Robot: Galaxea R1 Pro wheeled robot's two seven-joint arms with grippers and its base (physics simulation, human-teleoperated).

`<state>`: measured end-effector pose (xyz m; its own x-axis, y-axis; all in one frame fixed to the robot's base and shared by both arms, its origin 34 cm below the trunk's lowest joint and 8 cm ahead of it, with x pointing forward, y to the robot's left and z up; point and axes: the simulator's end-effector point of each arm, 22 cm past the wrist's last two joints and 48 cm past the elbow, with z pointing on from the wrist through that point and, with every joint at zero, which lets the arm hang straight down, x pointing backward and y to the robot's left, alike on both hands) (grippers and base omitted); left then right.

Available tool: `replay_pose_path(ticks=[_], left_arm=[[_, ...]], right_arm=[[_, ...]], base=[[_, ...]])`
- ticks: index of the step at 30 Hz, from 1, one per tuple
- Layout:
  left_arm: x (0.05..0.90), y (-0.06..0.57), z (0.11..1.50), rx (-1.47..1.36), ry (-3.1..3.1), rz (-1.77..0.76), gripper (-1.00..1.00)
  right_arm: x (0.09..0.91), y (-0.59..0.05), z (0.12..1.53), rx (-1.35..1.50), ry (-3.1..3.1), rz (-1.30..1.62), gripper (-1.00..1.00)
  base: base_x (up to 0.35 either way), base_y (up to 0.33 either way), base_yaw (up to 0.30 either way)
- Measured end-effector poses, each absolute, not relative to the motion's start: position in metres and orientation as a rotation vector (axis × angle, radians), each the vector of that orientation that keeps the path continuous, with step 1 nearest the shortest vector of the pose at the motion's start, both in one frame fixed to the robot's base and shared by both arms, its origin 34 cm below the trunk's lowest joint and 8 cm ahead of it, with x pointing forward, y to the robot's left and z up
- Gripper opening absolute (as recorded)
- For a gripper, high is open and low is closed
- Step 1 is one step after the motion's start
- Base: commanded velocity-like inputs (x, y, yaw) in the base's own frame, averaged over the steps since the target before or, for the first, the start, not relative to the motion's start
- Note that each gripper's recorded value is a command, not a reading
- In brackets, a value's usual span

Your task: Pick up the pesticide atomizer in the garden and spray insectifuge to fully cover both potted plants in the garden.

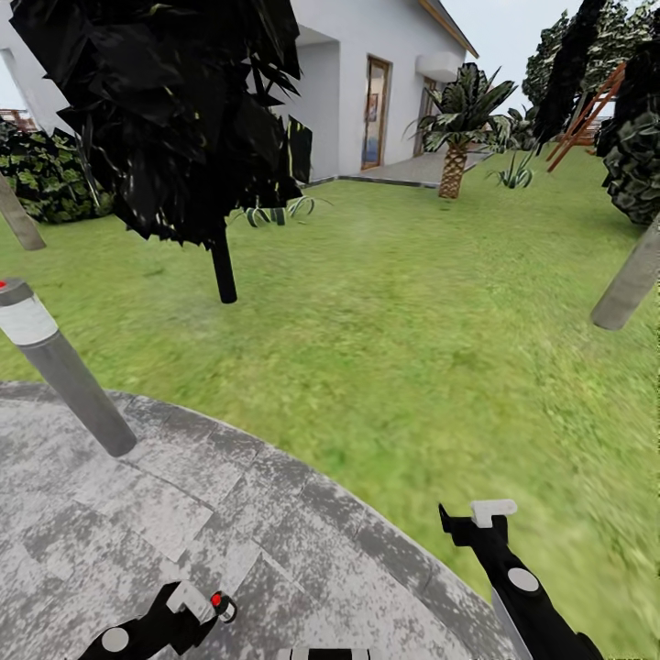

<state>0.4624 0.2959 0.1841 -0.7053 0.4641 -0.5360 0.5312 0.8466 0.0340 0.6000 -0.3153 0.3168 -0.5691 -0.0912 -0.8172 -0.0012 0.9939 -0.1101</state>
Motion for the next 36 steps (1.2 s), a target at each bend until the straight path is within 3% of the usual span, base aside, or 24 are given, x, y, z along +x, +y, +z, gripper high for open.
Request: replay_pose_path(ticks=[36], left_arm=[[0.446, 0.295, 0.165, 0.76, 2.521, -0.183, 1.0]], right_arm=[[0.591, -0.316, 0.293, -0.068, 2.217, -0.122, 1.0]], base=[[0.001, 0.0, -0.023]])
